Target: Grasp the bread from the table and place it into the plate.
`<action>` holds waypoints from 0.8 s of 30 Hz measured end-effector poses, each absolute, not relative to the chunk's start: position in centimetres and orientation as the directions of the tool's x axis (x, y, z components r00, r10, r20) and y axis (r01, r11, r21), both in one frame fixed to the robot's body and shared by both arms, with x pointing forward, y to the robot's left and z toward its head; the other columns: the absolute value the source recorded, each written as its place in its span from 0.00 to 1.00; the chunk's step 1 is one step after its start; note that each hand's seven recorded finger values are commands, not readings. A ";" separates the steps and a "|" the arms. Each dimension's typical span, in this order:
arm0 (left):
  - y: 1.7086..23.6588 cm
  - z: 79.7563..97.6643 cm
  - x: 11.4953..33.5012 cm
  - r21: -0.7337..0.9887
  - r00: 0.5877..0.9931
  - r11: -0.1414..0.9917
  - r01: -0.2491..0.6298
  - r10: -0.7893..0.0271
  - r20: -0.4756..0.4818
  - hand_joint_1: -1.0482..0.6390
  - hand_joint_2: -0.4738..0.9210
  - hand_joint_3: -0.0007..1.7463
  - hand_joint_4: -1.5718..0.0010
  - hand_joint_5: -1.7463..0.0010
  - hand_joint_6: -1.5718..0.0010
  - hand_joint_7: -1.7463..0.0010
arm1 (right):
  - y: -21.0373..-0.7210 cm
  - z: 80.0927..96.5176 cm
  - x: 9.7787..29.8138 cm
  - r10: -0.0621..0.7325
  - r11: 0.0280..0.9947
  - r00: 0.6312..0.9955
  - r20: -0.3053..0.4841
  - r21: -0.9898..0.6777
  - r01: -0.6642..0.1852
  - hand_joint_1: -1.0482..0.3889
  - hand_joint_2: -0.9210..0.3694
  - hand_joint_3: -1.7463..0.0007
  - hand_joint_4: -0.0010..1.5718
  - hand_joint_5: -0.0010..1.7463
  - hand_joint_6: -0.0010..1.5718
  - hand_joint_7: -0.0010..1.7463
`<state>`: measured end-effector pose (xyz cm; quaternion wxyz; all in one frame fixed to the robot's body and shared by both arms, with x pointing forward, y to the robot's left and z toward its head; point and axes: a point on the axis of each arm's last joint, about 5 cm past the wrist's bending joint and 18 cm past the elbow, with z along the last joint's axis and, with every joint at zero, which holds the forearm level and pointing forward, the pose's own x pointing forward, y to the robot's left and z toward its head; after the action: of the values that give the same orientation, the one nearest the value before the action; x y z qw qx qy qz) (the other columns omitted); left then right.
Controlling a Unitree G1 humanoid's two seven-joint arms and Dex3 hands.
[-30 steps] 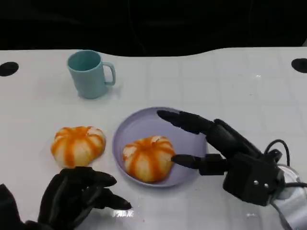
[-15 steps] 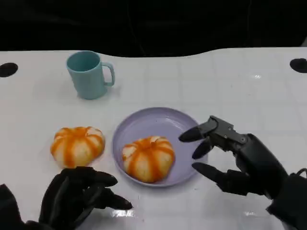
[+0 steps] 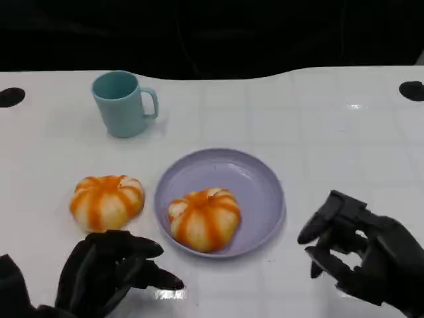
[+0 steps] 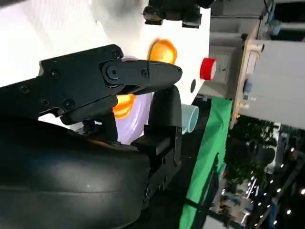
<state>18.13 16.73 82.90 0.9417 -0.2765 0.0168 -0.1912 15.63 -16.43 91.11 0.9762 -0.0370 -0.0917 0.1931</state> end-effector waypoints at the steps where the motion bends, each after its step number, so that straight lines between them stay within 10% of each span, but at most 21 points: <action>1: 16.7 82.9 18.1 -0.527 0.926 0.774 0.351 -0.370 0.074 0.04 0.92 0.00 0.00 0.88 0.02 1.00 | -16.5 91.2 15.5 0.373 0.927 0.913 0.165 -0.104 -0.360 0.38 0.00 0.78 0.42 1.00 0.30 0.94; 24: 16.8 83.1 18.0 -0.527 0.925 0.773 0.353 -0.373 0.071 0.05 0.93 0.00 0.00 0.89 0.02 1.00 | -16.6 89.4 14.8 0.316 0.945 0.942 0.111 -0.122 -0.302 0.37 0.00 0.82 0.51 1.00 0.34 1.00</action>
<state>17.96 16.79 83.11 0.9415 -0.2760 0.0188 -0.1927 14.80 -16.58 89.40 0.9841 -0.0517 -0.0649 0.1570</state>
